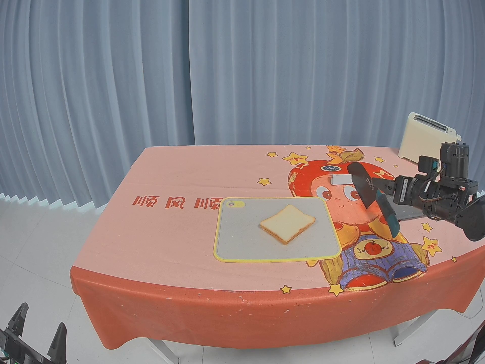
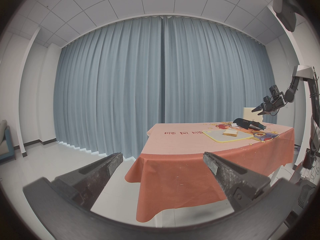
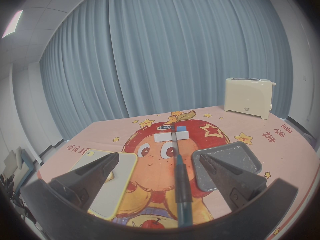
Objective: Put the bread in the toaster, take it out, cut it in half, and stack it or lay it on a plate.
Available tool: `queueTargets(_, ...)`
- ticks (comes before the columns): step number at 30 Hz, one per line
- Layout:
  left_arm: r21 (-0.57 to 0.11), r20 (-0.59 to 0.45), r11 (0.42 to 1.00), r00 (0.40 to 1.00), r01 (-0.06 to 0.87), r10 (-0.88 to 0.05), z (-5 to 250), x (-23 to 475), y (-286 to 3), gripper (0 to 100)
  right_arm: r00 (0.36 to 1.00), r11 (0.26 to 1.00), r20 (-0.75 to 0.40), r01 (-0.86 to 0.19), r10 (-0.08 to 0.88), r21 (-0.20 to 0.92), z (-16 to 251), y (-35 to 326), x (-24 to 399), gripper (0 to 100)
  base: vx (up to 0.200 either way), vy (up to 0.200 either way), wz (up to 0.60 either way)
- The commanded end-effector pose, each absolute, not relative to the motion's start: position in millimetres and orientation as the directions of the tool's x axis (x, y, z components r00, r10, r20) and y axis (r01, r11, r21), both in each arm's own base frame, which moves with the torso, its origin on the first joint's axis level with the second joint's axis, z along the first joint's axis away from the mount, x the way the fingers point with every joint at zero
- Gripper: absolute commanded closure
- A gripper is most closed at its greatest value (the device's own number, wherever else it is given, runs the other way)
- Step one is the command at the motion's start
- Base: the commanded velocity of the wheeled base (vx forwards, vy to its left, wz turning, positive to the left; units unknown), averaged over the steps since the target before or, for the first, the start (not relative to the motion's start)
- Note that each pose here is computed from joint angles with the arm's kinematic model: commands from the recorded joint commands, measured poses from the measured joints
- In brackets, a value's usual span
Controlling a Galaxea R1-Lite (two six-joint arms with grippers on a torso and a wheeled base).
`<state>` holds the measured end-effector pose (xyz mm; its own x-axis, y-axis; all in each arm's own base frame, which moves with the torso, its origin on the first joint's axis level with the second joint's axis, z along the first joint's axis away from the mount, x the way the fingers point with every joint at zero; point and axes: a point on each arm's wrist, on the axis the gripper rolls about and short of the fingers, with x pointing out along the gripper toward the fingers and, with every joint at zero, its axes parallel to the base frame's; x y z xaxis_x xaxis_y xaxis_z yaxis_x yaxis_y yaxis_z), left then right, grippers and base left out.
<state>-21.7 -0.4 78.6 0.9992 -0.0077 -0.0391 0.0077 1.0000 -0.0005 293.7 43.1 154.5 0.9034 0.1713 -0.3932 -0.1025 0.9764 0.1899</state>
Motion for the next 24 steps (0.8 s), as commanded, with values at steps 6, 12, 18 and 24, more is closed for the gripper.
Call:
queueTargets(6,-0.001,-0.049,1.0,0.999,0.008,-0.008,76,-21,0,0,0.891,0.978,-0.424,-0.087,0.163,0.192,144,38,299,0,0.0,0.0,0.0)
queueTargets(12,-0.001,-0.049,1.0,0.999,0.008,-0.008,76,-21,0,0,0.886,0.978,-0.432,-0.089,0.165,0.191,141,39,301,0,0.0,0.0,0.0)
queueTargets(18,-0.001,-0.049,1.0,0.999,0.008,-0.008,76,-21,0,0,0.878,0.978,-0.449,-0.088,0.166,0.191,136,40,303,0,0.0,0.0,0.0)
queueTargets(24,-0.001,-0.049,1.0,0.999,0.008,-0.008,76,-21,0,0,0.861,0.979,-0.481,-0.081,0.164,0.188,124,41,309,0,0.0,0.0,0.0)
